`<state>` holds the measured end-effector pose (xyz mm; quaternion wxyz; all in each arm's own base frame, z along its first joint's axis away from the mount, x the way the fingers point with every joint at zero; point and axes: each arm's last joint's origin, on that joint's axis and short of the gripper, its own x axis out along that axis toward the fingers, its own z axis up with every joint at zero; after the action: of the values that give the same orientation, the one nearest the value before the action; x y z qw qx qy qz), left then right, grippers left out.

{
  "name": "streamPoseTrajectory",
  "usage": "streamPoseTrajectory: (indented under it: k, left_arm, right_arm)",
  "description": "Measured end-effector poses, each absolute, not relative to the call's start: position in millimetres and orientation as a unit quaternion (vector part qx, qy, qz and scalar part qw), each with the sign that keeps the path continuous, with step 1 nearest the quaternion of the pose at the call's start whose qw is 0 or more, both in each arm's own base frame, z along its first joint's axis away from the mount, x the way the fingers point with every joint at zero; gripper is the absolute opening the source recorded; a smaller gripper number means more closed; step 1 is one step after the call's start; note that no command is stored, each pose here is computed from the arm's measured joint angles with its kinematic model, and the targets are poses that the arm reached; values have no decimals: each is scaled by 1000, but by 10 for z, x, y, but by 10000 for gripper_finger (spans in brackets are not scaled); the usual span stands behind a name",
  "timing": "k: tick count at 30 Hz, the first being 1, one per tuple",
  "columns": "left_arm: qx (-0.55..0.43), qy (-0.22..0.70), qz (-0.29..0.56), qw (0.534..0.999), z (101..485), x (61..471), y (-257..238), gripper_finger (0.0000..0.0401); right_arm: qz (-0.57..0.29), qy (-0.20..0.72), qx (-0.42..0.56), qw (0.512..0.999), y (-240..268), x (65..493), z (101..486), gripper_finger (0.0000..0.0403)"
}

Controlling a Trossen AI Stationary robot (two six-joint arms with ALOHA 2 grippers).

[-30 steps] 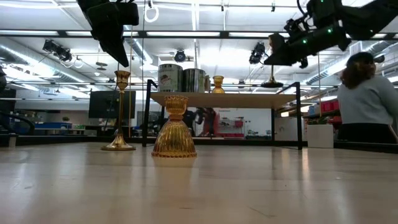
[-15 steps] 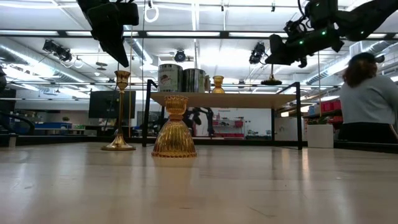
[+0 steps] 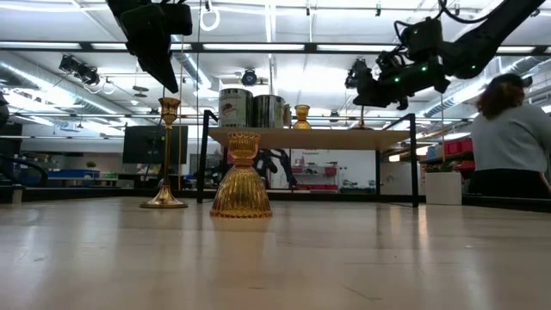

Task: Pick & Place candle stick holders
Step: Adjust the gold candle holder on the shelf

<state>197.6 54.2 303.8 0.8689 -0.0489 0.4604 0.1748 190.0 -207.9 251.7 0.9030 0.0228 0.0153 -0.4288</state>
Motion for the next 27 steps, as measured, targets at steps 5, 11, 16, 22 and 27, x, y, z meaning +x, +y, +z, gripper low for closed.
streamPoseTrajectory:
  k: [5,11,16,22,27]
  left_arm:
    - [-59,458,180,868,3038,1976,541,97]
    - [-58,458,182,868,3038,1975,543,96]
    - [-57,458,184,868,3038,1975,544,96]
    - [-56,458,186,867,3038,1974,545,96]
    - [-56,458,186,867,3038,1974,545,97]
  right_arm:
    - [-428,24,24,903,-2174,1988,2522,13]
    - [-429,55,40,901,-2200,2011,2418,13]
    - [-438,67,41,895,-2199,2003,2400,13]
    - [-443,79,30,893,-2198,1997,2392,13]
    - [-450,81,32,889,-2197,1994,2388,13]
